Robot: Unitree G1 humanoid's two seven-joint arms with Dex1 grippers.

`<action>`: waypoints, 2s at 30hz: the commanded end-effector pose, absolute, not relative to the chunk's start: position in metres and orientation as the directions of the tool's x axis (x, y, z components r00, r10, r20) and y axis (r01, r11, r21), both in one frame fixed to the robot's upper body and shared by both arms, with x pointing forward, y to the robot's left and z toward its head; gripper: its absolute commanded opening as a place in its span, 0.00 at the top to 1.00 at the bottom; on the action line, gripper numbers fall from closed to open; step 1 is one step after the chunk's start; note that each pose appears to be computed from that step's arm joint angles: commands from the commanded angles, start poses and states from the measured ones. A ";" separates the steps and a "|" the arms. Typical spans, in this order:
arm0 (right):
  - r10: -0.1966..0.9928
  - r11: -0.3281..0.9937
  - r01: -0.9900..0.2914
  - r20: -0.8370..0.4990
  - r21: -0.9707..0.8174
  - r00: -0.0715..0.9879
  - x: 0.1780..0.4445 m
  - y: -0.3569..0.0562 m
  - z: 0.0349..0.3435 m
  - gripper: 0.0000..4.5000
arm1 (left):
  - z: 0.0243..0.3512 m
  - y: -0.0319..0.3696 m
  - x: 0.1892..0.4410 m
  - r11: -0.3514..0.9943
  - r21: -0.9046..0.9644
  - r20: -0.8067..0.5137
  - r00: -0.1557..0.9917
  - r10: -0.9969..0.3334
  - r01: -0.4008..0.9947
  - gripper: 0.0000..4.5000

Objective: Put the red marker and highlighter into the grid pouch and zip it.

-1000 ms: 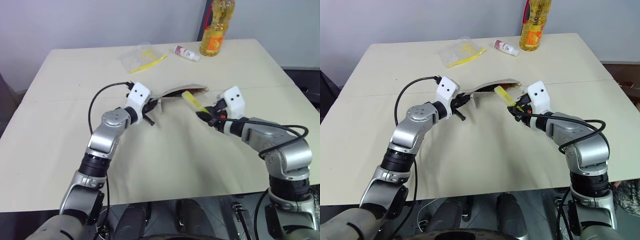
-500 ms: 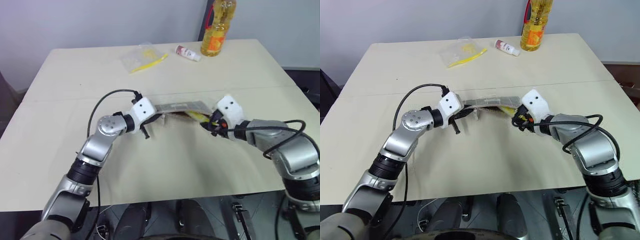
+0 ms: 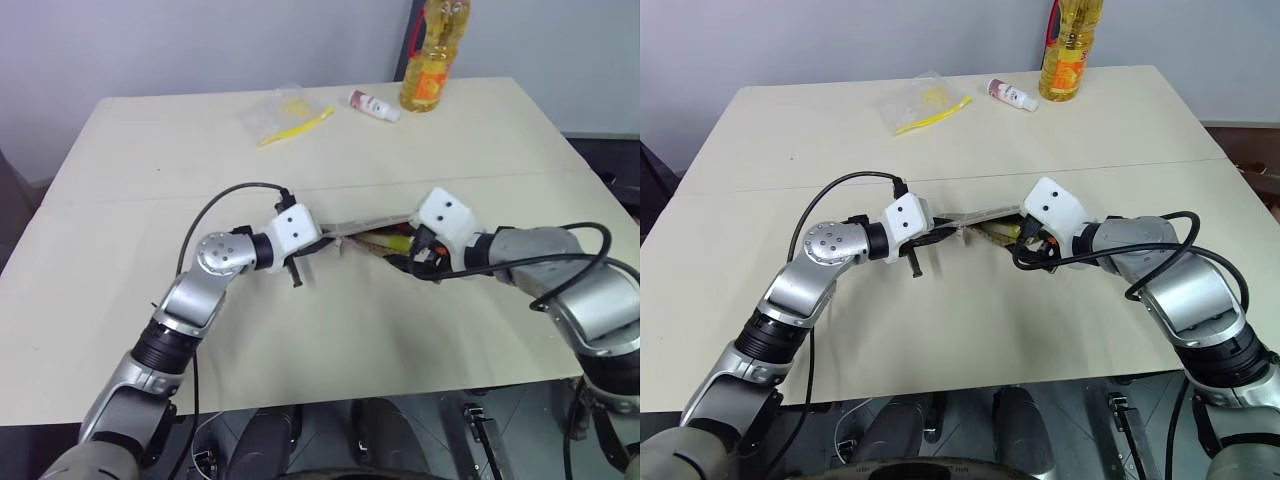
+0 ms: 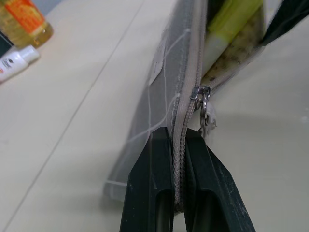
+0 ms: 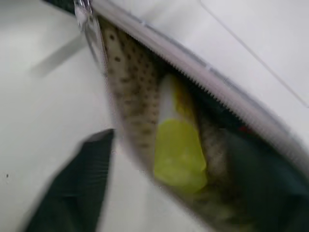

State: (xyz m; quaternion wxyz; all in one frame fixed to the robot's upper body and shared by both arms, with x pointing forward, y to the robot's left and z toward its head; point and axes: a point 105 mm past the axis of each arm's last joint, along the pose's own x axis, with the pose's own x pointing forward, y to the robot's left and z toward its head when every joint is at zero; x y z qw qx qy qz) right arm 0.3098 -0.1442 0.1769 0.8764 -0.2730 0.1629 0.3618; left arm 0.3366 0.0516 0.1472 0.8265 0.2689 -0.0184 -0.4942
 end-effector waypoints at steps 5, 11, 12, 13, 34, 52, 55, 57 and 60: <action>0.725 0.552 -0.753 -0.241 -0.358 0.646 0.286 -0.141 0.249 0.04 | 0.169 0.045 0.344 0.510 0.277 -0.151 0.561 -0.814 0.815 1.00; 0.794 0.498 -0.829 -0.250 -0.252 0.553 0.266 -0.121 0.229 0.04 | 0.182 0.032 0.356 0.572 0.143 -0.141 0.589 -0.796 0.807 1.00; 0.785 0.516 -0.825 -0.259 -0.229 0.563 0.269 -0.115 0.219 0.04 | 0.184 0.029 0.358 0.574 0.132 -0.134 0.588 -0.797 0.808 1.00; 0.762 0.552 -0.807 -0.264 -0.212 0.591 0.276 -0.110 0.208 0.04 | 0.187 0.026 0.358 0.573 0.126 -0.128 0.586 -0.800 0.810 1.00; 0.529 0.830 -0.552 -0.206 -0.073 0.823 0.344 -0.096 0.171 0.57 | 0.195 0.018 0.351 0.567 0.059 -0.113 0.570 -0.814 0.822 1.00; 0.442 0.820 -0.497 -0.239 -0.284 0.865 0.325 -0.184 0.219 0.99 | 0.160 0.072 0.374 0.598 0.309 -0.222 0.667 -0.711 0.740 1.00; 0.376 0.839 -0.441 -0.248 -0.318 0.893 0.326 -0.208 0.225 0.99 | 0.156 0.085 0.374 0.609 0.307 -0.222 0.677 -0.702 0.732 1.00; 0.354 0.838 -0.430 -0.266 -0.336 0.897 0.325 -0.217 0.223 0.99 | 0.155 0.093 0.373 0.616 0.303 -0.222 0.682 -0.697 0.727 1.00; 0.372 0.821 -0.462 -0.301 -0.336 0.878 0.323 -0.219 0.215 0.99 | 0.155 0.099 0.371 0.622 0.298 -0.219 0.686 -0.694 0.724 1.00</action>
